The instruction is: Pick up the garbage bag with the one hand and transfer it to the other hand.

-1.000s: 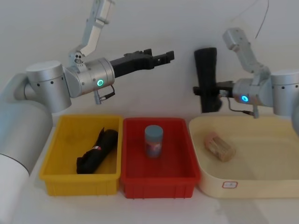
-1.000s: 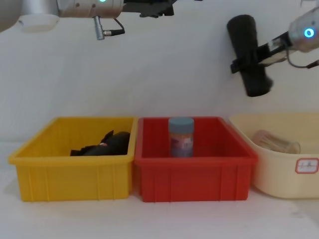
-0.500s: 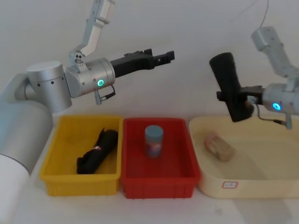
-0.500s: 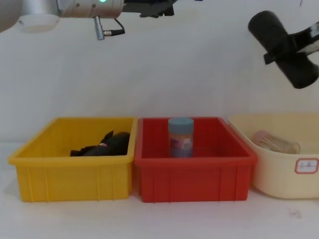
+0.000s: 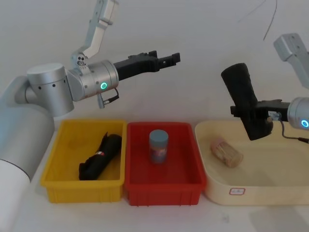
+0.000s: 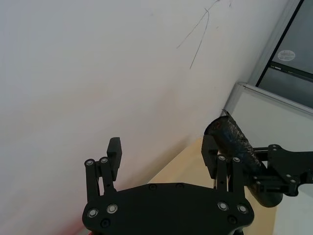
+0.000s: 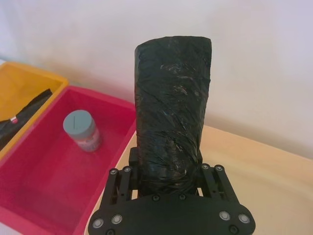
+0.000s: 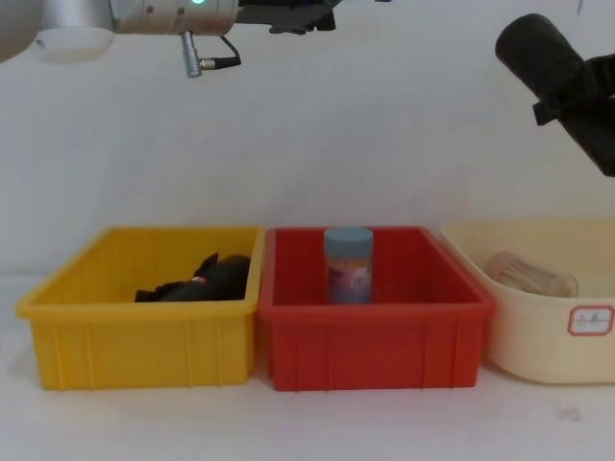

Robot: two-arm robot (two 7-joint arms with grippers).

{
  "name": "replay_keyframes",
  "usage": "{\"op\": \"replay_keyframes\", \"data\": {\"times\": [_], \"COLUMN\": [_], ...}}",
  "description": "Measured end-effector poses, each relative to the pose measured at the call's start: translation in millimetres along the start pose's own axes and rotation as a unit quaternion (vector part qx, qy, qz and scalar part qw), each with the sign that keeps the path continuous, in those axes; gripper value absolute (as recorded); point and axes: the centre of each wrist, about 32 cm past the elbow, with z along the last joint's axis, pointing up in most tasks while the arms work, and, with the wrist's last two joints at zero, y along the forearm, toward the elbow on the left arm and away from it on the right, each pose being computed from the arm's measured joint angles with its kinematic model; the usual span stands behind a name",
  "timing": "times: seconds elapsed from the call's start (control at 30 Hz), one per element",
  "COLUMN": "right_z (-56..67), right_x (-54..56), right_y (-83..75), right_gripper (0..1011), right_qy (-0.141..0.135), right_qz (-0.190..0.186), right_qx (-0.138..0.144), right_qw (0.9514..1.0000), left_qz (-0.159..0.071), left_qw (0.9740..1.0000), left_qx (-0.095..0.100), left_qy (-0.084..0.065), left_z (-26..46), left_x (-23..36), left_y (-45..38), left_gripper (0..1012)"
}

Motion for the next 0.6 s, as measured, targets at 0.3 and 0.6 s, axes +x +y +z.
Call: {"op": "replay_keyframes", "data": {"times": [0.3,0.6], "right_z": [0.3,0.1], "right_x": [1.0,4.0], "right_y": [2.6,6.3], "right_gripper": [592,663], "right_qy": [-0.007,-0.009], "right_qz": [-0.002,-0.011], "right_qx": [-0.020,-0.033], "right_qw": [0.9998,0.9993], "left_qz": [0.000,0.000], "left_qw": [1.0000,1.0000], "left_qx": [0.000,0.000], "left_qy": [0.000,0.000], "left_z": [0.0,0.0], "left_x": [0.0,0.0], "left_y": [0.0,0.0], "left_gripper": [1001,1001]}}
